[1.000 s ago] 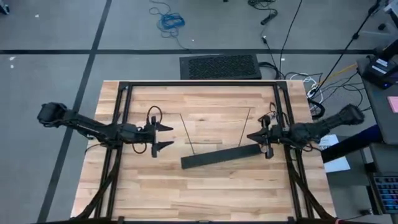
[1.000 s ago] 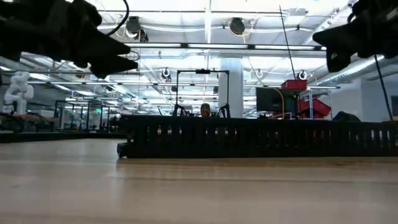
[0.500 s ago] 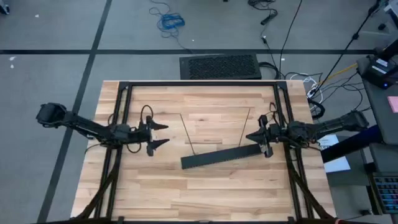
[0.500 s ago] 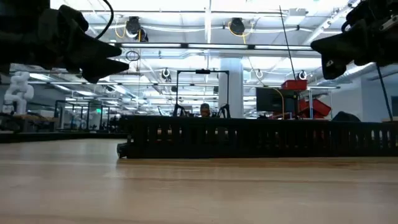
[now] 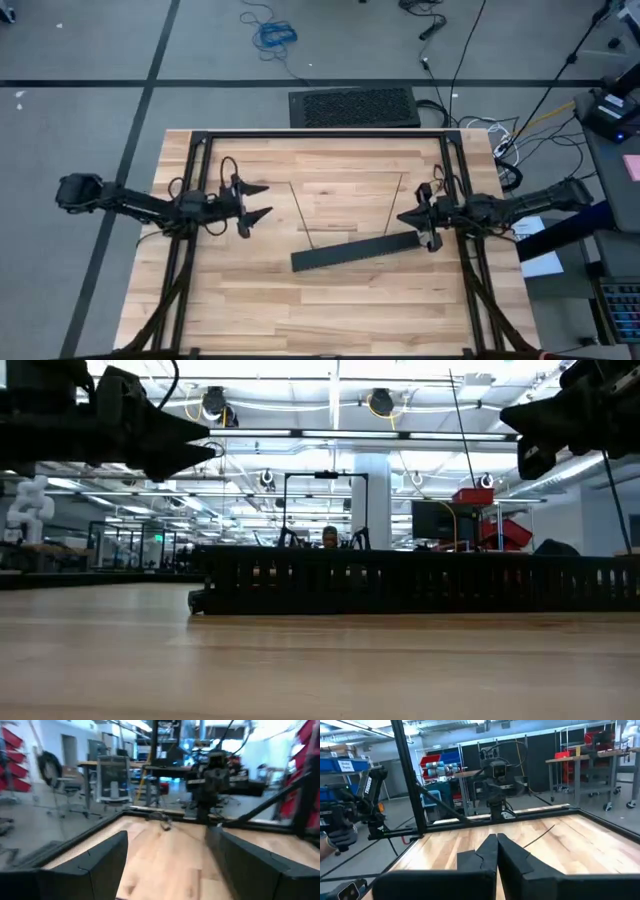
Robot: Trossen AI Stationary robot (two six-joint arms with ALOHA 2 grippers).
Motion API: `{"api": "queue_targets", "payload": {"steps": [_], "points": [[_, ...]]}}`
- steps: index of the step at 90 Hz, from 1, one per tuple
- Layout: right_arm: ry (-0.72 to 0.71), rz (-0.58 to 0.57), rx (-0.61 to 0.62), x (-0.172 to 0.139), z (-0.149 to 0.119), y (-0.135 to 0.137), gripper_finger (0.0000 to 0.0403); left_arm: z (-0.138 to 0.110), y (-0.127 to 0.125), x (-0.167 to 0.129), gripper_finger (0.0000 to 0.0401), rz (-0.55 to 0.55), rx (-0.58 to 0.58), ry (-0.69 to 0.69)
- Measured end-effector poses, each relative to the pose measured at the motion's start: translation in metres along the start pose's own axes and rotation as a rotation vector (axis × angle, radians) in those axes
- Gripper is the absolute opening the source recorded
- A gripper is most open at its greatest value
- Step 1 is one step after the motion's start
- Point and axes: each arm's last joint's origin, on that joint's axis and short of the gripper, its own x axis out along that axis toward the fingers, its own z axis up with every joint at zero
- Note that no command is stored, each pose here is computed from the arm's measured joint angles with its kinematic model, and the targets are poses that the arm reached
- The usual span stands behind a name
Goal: Ziptie cables
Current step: Return to home position
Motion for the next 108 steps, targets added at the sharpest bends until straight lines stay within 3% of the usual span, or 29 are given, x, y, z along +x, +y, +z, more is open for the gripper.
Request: {"api": "queue_targets", "payload": {"steps": [23,108], "points": [[0.000,0.001,0.000,0.0000,0.0000,0.0000,0.0000,-0.0035,0.0072,-0.0001,0.0306,0.165,0.012,0.033],[0.000,0.001,0.000,0.0000,0.0000,0.0000,0.0000,-0.0036,0.0070,-0.0001,0.0306,0.164,0.011,0.034]]}}
